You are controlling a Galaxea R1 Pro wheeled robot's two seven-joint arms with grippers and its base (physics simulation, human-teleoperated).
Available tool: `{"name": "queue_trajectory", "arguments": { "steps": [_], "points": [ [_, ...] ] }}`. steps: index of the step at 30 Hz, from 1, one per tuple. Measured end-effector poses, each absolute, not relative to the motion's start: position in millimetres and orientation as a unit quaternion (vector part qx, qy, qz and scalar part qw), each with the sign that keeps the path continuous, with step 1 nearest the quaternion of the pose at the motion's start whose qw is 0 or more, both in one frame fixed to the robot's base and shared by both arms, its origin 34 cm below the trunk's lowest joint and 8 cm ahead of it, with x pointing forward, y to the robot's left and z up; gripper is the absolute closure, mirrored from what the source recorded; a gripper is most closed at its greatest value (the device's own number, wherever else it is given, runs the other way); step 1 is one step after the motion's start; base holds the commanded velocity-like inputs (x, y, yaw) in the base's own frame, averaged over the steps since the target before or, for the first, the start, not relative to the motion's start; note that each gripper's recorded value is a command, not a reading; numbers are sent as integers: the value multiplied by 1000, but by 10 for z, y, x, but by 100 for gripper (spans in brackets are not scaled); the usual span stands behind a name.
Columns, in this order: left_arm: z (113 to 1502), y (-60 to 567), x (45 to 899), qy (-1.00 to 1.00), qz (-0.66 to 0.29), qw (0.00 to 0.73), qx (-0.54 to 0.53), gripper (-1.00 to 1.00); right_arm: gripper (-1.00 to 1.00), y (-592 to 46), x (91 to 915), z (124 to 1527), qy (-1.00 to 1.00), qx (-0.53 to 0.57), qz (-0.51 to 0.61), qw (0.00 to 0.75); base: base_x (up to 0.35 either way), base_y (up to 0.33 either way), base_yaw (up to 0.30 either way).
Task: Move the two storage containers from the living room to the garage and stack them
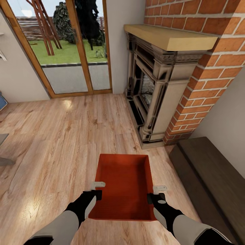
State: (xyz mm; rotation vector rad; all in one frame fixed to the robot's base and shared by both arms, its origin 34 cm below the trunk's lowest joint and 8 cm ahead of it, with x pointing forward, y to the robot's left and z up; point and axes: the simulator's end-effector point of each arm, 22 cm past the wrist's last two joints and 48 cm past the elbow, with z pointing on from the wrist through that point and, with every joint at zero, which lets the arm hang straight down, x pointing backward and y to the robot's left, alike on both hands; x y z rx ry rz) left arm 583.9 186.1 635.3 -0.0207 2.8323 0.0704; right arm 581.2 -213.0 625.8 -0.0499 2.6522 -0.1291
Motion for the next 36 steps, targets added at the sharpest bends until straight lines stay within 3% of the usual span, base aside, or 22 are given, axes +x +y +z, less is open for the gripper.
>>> {"name": "queue_trajectory", "arguments": {
  "steps": [36],
  "points": [
    [6574,1889,6007,984,25,178,-8,100,100,-2104,5975,6485,963,-17,-51,265,0,0,-7]
  ]
}}
